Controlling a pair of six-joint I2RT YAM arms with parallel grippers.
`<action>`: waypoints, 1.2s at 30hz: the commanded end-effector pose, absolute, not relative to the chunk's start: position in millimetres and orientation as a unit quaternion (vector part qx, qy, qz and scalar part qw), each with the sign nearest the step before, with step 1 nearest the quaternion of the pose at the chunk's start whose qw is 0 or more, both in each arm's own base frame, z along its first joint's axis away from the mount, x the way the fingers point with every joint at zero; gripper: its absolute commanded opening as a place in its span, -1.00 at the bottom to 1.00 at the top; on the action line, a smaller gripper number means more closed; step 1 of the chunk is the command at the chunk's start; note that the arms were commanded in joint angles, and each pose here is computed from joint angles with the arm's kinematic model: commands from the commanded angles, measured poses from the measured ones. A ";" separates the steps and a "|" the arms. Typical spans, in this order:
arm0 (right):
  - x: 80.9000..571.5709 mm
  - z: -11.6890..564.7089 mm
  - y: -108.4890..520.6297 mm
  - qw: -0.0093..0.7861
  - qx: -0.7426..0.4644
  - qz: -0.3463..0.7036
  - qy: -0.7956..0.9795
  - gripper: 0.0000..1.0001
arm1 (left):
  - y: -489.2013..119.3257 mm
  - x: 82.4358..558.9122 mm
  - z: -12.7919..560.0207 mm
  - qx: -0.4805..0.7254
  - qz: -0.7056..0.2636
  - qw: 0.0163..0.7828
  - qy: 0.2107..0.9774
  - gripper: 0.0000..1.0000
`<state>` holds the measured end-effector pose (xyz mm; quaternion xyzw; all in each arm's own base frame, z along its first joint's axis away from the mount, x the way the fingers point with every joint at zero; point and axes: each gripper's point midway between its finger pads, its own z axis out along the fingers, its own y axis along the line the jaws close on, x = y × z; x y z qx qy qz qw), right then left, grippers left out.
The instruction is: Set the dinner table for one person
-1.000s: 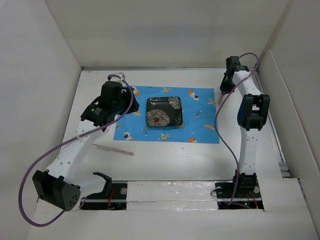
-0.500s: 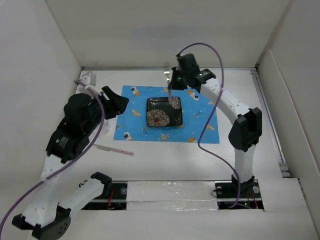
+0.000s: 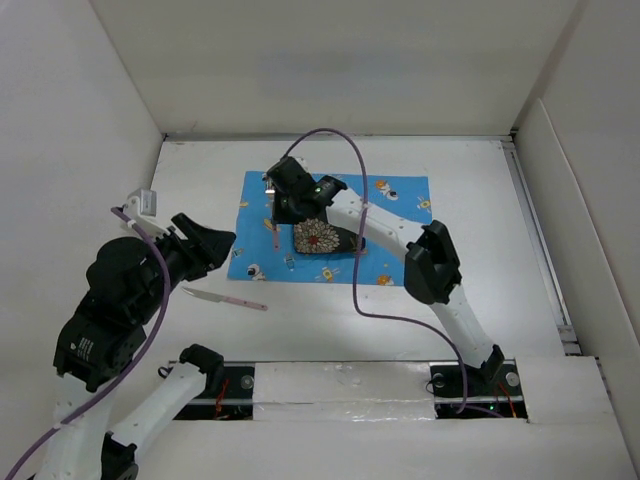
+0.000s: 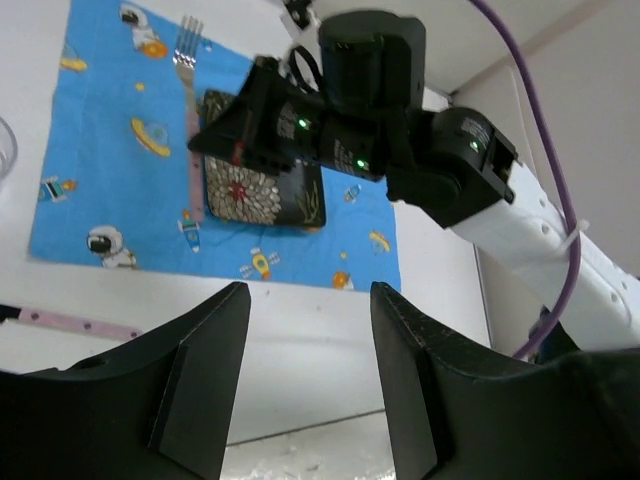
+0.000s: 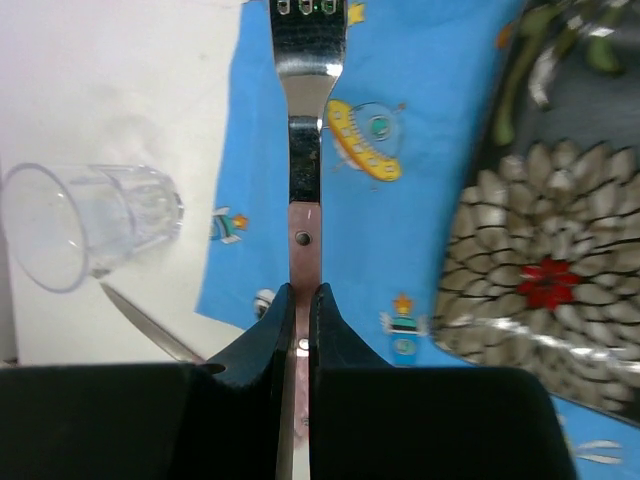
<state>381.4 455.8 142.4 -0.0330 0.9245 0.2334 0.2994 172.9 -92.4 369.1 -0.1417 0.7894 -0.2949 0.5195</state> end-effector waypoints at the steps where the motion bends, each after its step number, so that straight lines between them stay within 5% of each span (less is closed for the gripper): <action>1: 389.0 156.1 475.0 0.330 0.052 0.242 0.911 -1.00 | -101.9 150.8 360.1 -0.123 -0.341 0.504 0.784 -0.02; 22: 412.9 69.8 474.6 0.299 0.083 0.177 0.934 -0.98 | -95.9 119.2 349.6 -0.073 -0.342 0.509 0.787 0.01; 28: 410.7 80.0 475.9 0.303 0.067 0.188 0.932 -0.30 | -94.3 123.4 350.1 -0.077 -0.335 0.512 0.787 0.01; 31: 410.5 101.7 481.0 0.312 0.050 0.210 0.925 -0.13 | -88.9 126.4 355.8 -0.087 -0.324 0.522 0.785 0.01; 35: 404.9 153.0 489.8 0.340 0.013 0.249 0.907 -0.12 | -81.4 128.0 372.7 -0.093 -0.312 0.541 0.775 0.02; 36: 398.4 162.8 495.3 0.344 0.003 0.259 0.903 -0.28 | -73.8 131.1 383.4 -0.106 -0.300 0.557 0.767 0.02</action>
